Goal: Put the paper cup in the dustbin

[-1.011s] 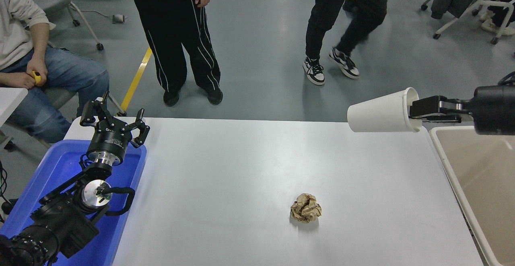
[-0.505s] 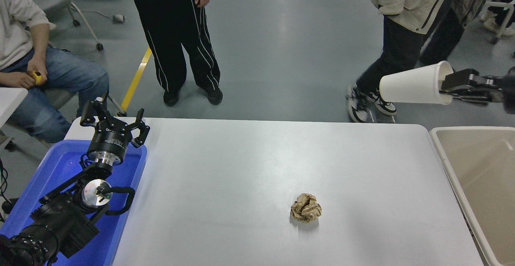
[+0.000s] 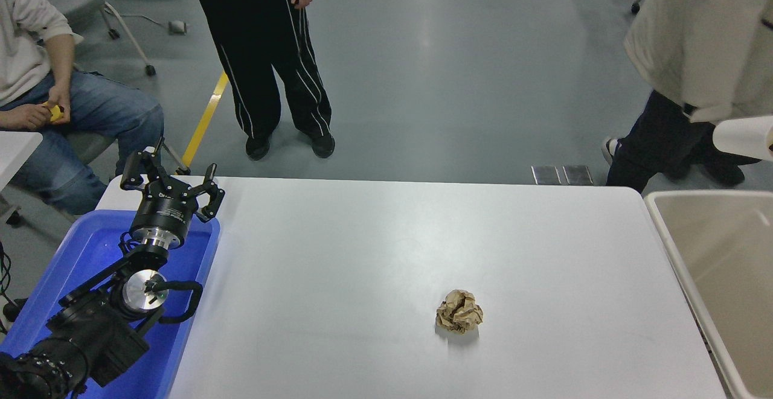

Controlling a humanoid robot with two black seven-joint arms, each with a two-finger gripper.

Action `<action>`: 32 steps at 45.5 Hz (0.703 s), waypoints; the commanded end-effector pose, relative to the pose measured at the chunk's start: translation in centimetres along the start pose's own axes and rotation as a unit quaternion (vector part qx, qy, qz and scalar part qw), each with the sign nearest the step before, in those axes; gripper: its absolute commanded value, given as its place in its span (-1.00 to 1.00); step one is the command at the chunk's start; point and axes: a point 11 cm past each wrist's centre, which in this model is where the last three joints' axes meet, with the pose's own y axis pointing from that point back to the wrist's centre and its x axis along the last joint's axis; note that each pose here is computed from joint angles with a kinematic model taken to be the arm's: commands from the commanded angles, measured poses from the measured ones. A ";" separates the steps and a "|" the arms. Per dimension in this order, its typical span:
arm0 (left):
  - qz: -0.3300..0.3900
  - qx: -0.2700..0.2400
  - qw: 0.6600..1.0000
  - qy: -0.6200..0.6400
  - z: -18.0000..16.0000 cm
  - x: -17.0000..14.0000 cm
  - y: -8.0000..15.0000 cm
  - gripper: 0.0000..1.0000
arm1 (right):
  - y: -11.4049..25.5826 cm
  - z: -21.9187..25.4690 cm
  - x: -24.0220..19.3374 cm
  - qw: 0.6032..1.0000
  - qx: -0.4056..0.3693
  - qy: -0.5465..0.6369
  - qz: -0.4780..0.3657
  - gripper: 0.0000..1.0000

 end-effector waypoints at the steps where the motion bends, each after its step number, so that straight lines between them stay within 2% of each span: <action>1: 0.000 0.000 1.000 0.000 0.0 0.0 0.0 1.00 | 1.4 7.3 -1.6 0.981 -0.180 -0.003 0.069 -1.00; 6: 0.000 0.000 1.000 0.000 0.0 0.0 0.0 1.00 | 1.7 8.9 -2.7 0.971 -0.222 -0.018 0.085 -1.00; 10: 0.000 0.001 1.000 0.000 0.0 0.0 0.0 1.00 | 1.0 9.2 -5.2 0.967 -0.237 -0.014 0.087 -1.00; 26: 0.000 0.000 1.000 0.000 0.0 0.0 0.0 1.00 | -1.2 9.0 -17.4 0.972 -0.231 -0.020 0.033 -1.00; 32: 0.000 0.000 1.000 0.000 0.0 0.0 0.0 1.00 | -1.4 8.8 -19.6 0.973 -0.228 -0.027 0.021 -1.00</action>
